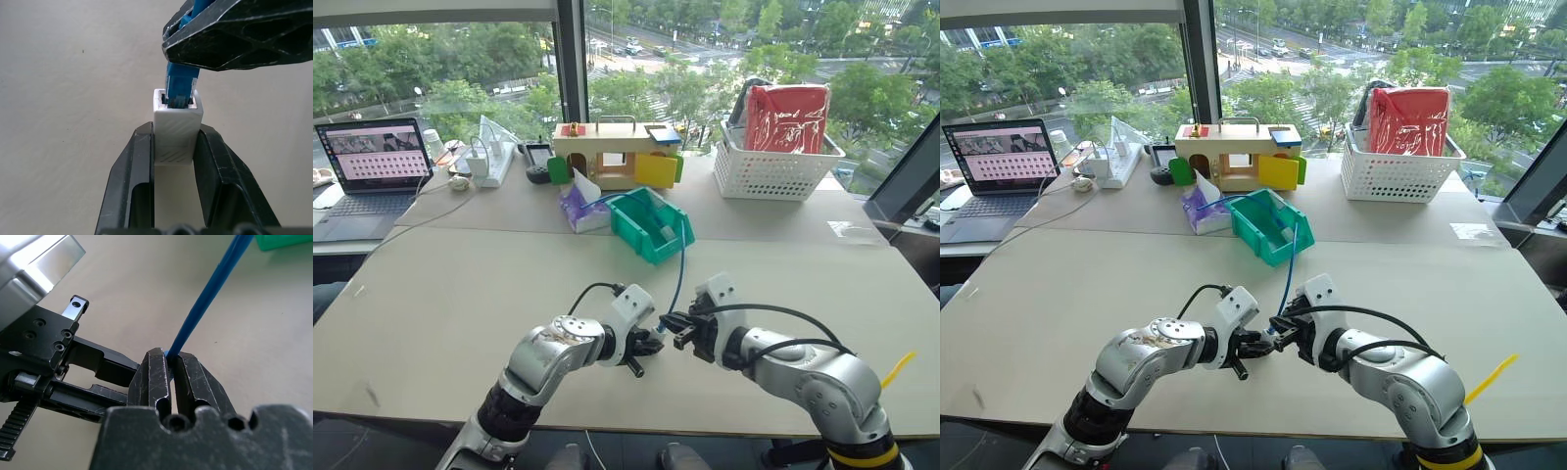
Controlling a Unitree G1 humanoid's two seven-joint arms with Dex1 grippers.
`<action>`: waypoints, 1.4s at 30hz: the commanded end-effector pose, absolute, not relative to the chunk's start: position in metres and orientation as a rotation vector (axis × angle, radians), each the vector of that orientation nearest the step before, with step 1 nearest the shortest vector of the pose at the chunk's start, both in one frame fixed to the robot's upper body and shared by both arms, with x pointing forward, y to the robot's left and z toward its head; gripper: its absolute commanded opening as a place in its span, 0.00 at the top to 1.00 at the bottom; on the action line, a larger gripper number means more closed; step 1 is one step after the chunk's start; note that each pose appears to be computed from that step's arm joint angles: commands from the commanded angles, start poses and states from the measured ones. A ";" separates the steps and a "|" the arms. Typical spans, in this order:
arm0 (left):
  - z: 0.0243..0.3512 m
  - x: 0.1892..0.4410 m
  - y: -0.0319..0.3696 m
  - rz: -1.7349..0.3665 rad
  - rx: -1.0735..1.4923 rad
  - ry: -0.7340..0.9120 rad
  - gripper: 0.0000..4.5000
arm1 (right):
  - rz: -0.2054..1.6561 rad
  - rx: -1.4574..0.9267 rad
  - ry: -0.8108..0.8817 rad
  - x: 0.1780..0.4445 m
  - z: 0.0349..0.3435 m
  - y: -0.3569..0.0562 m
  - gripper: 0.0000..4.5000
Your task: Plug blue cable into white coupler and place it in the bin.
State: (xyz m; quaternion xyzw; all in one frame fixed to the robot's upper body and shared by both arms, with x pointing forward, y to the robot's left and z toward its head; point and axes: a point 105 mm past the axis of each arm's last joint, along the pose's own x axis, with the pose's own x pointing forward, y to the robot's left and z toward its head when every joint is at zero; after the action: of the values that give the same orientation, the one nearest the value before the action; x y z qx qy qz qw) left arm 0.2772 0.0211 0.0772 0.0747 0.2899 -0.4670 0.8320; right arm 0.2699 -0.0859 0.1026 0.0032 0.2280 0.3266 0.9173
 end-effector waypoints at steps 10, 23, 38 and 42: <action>0.096 0.290 0.019 -0.992 0.186 0.511 0.86 | 0.673 0.091 0.890 0.242 0.018 -0.093 1.00; 0.094 0.280 0.018 -1.051 0.129 0.489 0.19 | 0.570 0.194 0.494 0.287 0.124 -0.135 1.00; 0.078 0.229 0.070 -1.267 -0.052 0.490 0.01 | 0.710 -0.198 0.128 0.406 0.267 -0.116 1.00; 0.070 0.222 0.093 -1.216 -0.042 0.504 0.01 | 0.750 -0.313 0.102 0.435 0.266 -0.096 1.00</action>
State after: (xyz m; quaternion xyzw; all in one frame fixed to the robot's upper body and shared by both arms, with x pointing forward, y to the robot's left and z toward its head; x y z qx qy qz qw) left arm 0.2241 0.0843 0.0725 -0.0176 0.2305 -0.5774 0.7831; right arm 0.4282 -0.0960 0.2466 -0.1168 0.0901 0.3615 0.9206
